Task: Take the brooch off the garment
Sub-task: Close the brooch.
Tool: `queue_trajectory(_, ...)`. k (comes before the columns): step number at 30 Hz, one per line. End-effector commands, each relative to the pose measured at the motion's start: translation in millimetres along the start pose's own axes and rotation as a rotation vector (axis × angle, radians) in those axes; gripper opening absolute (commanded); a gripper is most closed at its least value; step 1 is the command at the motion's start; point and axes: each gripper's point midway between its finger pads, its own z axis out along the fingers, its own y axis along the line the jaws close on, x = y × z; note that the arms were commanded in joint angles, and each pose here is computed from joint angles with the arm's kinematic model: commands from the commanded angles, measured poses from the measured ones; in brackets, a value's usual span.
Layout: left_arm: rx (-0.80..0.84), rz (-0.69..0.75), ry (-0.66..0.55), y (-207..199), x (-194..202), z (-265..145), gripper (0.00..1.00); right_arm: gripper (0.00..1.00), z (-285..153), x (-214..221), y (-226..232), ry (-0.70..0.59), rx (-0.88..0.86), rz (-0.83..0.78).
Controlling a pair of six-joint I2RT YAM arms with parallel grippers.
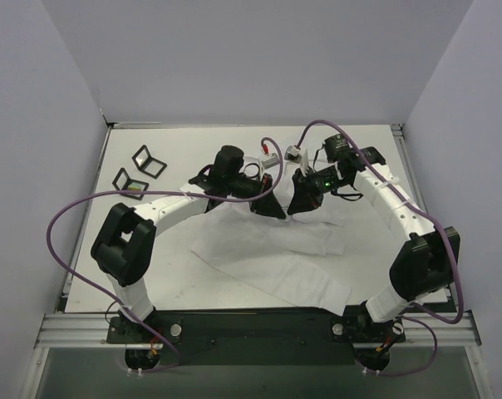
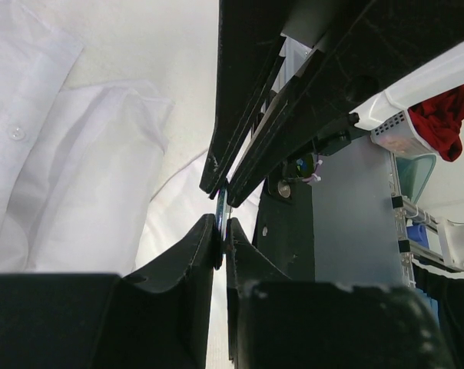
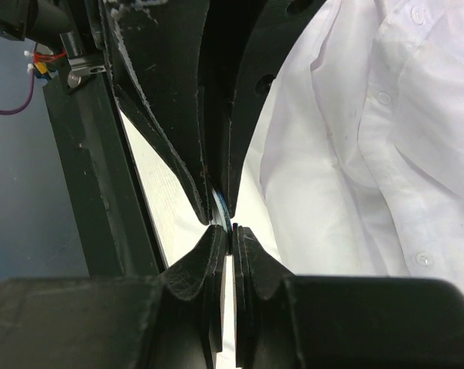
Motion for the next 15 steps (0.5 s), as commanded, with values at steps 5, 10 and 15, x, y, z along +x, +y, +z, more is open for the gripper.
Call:
queue_trajectory(5,0.058,0.080,-0.010,-21.5,-17.3,4.0,0.19,0.00,-1.8,-9.6,21.1,-0.018,-0.026,-0.081)
queue_trajectory(10,0.066,0.077,-0.009,-22.8,-16.8,4.0,0.21,0.00,-2.4,-10.2,21.5,-0.021,-0.024,-0.083)
queue_trajectory(15,0.063,0.078,-0.011,-22.1,-16.9,4.1,0.26,0.00,-3.0,-11.1,22.1,-0.023,-0.024,-0.086)
